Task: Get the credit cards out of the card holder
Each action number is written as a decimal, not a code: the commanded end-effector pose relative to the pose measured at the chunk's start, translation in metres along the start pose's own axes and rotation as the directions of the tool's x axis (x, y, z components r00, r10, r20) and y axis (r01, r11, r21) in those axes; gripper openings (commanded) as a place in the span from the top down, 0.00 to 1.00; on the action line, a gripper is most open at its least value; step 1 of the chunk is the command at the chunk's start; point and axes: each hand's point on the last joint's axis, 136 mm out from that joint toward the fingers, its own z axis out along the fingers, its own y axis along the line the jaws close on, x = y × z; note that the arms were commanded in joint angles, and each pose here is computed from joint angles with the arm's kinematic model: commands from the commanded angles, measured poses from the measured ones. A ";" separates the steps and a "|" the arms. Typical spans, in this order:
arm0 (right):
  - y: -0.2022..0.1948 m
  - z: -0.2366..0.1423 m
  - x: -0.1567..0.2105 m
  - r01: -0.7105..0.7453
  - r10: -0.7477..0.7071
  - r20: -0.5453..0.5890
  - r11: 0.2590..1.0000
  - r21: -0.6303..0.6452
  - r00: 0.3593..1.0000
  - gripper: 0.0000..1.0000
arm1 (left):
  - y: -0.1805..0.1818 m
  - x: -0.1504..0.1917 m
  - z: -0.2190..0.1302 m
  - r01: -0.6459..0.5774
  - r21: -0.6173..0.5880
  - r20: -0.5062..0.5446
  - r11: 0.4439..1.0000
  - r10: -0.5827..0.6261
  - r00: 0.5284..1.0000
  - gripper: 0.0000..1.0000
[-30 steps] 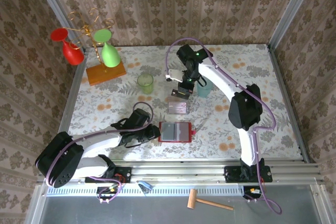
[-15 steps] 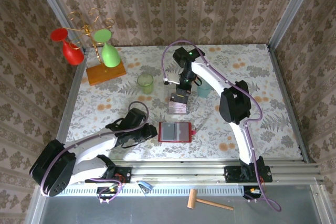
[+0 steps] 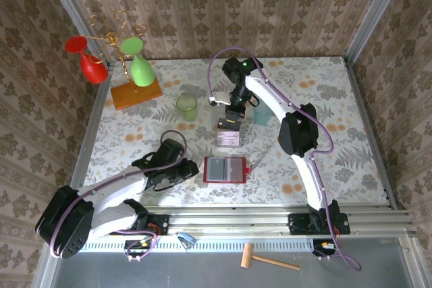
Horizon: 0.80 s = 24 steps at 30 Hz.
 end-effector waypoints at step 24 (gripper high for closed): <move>0.001 0.022 0.006 0.032 -0.035 -0.044 0.997 -0.075 0.998 1.00 | 0.007 0.001 0.001 0.001 -0.025 -0.026 1.000 -0.002 1.000 0.73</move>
